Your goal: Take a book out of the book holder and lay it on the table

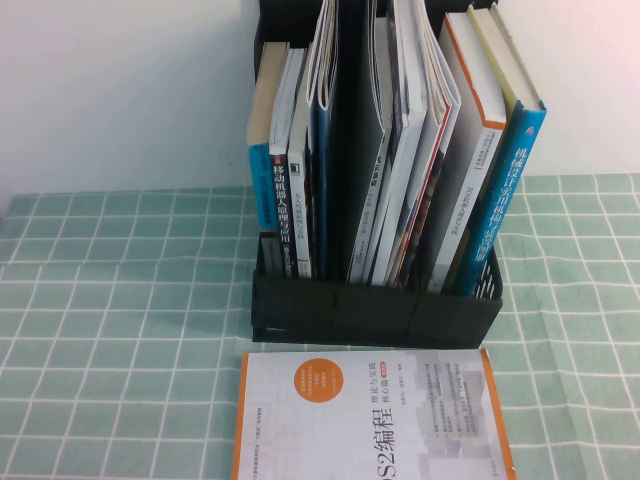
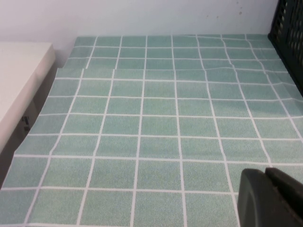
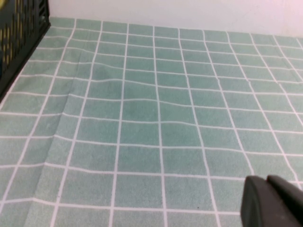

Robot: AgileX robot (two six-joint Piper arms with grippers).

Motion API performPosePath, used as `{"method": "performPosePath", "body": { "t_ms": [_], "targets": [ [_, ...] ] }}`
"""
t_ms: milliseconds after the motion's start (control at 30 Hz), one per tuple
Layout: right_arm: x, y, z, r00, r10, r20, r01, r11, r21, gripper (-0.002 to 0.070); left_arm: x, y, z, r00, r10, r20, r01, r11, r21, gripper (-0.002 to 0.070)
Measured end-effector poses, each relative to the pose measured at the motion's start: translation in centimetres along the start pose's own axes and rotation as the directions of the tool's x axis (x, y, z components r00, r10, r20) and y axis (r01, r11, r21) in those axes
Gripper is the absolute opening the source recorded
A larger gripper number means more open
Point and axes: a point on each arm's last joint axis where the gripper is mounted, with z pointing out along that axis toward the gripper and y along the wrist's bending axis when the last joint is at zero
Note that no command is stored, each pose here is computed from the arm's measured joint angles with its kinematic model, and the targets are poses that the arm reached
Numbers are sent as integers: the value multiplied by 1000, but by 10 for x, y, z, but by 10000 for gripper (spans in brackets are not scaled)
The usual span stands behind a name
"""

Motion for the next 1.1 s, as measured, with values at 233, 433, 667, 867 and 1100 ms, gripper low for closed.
{"method": "performPosePath", "body": {
  "t_ms": [233, 433, 667, 867, 1100],
  "targets": [
    [0, 0, 0, 1000, 2, 0, -2, 1000, 0, -2, 0, 0, 0, 1000, 0, 0, 0, 1000, 0, -3],
    [0, 0, 0, 1000, 4, 0, -4, 1000, 0, -2, 0, 0, 0, 1000, 0, 0, 0, 1000, 0, -3],
    [-2, 0, 0, 1000, 4, 19, -4, 1000, 0, -2, 0, 0, 0, 1000, 0, 0, 0, 1000, 0, -3],
    [-24, 0, -3, 964, 14, 266, -15, 1000, 0, -2, -11, -2, -1, 991, -58, 120, 55, 998, 30, -3],
    [-54, -1, -18, 799, 27, 601, -32, 999, -3, -2, -46, 3, -12, 743, -492, 453, 438, 870, 227, -3]
  ]
}}
